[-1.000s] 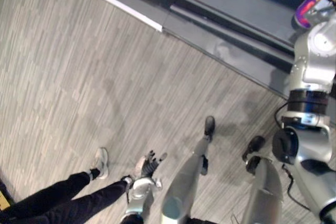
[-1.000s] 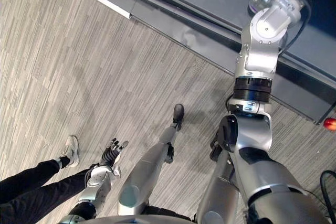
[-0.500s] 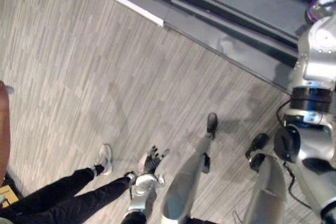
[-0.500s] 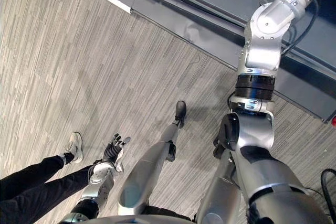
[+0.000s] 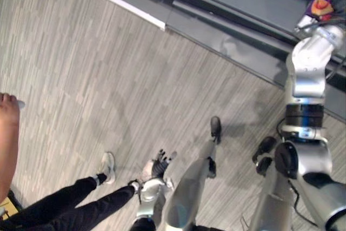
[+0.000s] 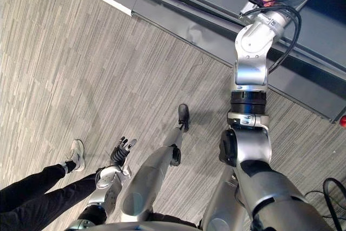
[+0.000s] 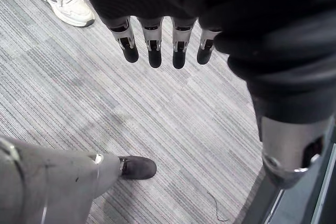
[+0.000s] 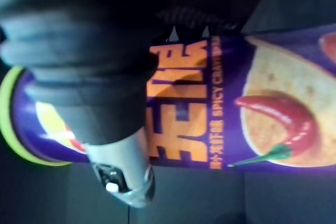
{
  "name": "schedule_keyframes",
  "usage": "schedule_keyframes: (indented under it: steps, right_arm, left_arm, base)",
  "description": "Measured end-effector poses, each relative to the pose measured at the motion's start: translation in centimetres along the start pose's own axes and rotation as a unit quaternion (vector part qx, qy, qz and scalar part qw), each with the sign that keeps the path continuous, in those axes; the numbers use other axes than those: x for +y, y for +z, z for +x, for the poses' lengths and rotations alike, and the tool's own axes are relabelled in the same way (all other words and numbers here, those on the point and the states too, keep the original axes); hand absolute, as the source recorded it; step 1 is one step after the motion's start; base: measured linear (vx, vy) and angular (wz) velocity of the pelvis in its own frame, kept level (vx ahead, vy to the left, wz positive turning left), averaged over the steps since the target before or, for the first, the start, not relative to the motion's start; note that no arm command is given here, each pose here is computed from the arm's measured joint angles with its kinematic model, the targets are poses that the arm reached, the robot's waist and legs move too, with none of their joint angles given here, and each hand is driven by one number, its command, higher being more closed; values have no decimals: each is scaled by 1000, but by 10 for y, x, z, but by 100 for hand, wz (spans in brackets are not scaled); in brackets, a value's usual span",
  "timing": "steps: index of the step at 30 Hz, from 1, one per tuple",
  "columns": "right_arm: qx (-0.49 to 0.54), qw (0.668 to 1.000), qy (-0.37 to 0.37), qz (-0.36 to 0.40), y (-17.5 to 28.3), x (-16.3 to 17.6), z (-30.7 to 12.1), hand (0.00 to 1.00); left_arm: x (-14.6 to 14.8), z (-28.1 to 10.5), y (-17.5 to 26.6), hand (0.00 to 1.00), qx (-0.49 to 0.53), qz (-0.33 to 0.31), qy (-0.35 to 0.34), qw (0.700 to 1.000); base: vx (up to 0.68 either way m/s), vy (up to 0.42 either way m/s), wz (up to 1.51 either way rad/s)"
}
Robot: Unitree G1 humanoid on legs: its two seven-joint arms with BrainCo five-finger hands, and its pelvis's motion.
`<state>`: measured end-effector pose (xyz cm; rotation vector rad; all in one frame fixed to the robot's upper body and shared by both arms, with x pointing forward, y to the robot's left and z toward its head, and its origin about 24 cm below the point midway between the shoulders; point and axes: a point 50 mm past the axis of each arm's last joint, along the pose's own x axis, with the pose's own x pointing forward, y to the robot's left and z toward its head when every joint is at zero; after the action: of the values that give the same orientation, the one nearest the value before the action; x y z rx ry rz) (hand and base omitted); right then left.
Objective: Put the gum and the chips on the shelf.
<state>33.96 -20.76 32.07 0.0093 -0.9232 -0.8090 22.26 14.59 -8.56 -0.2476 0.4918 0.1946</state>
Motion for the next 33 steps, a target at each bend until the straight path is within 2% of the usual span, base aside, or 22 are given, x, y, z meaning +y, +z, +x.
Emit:
schedule_keyframes:
  steps: [17,33]
  right_arm:
    - [55,998,39,0,-21,10,-26,0]
    - [66,997,32,-3,-27,5,-19,0]
  left_arm:
    - [-3,-1,-2,0,2,-18,4,1000]
    - [-3,-1,-1,0,1,-19,6,1000]
  base:
    - [-21,-39,-3]
    - [-11,-27,0]
